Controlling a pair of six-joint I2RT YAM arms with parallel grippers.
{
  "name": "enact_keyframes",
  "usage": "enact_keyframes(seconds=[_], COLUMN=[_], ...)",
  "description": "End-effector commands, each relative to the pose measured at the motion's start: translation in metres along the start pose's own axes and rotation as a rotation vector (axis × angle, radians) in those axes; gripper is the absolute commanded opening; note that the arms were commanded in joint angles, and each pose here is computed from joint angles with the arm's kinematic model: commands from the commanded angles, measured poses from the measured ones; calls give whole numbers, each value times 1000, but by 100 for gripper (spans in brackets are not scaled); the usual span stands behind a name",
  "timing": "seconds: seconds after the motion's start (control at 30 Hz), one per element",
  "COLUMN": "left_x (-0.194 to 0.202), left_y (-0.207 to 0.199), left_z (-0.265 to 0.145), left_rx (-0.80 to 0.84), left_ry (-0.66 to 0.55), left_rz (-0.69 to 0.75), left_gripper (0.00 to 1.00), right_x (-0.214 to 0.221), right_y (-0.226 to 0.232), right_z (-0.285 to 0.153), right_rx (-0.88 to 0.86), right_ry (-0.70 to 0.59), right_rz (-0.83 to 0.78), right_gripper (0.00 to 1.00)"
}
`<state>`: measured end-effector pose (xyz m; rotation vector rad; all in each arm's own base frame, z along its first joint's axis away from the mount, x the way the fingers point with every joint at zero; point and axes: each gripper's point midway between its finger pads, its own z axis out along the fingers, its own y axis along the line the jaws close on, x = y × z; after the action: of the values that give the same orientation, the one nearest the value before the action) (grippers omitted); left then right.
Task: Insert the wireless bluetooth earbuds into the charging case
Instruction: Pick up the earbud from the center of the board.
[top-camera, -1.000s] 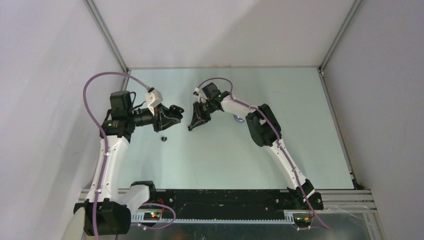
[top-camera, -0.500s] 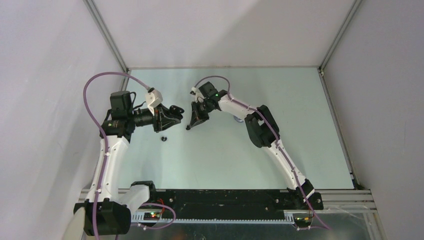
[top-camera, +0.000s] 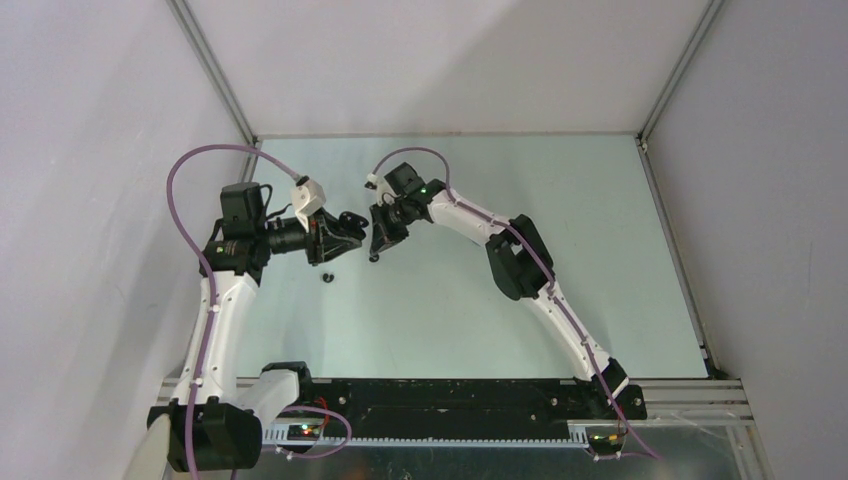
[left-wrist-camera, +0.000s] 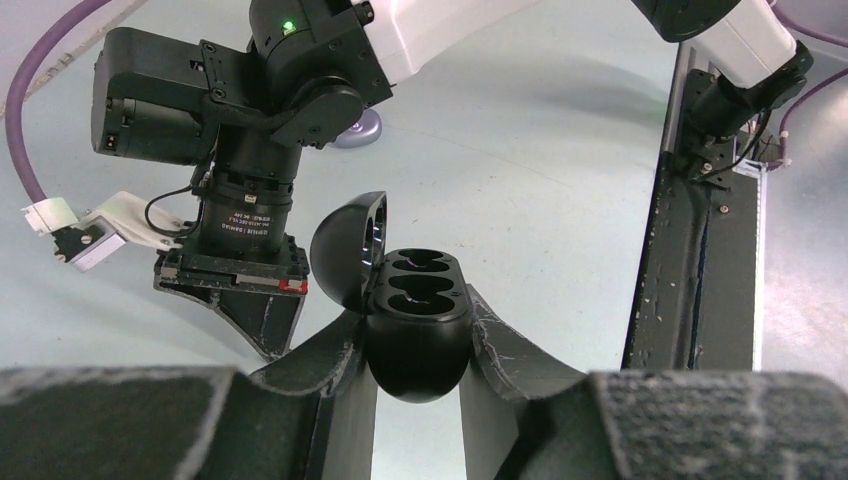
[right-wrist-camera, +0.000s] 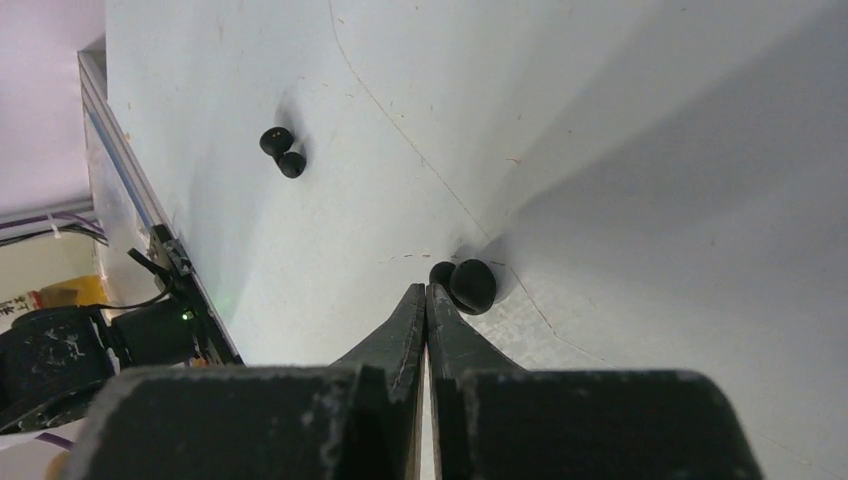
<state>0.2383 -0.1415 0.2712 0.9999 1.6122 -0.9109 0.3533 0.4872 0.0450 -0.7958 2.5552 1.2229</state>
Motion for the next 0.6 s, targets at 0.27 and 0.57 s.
enact_keyframes(seconds=[0.27, 0.57], left_x=[-12, -11], left_y=[-10, -11], left_z=[-4, -4], left_rx=[16, 20], left_ry=[-29, -32], left_rz=[54, 54], left_gripper=[12, 12], right_x=[-7, -3], right_y=[8, 0], right_z=[-19, -18], right_rx=[56, 165], right_ry=[-22, -8], right_rz=[-71, -262], right_gripper=[24, 38])
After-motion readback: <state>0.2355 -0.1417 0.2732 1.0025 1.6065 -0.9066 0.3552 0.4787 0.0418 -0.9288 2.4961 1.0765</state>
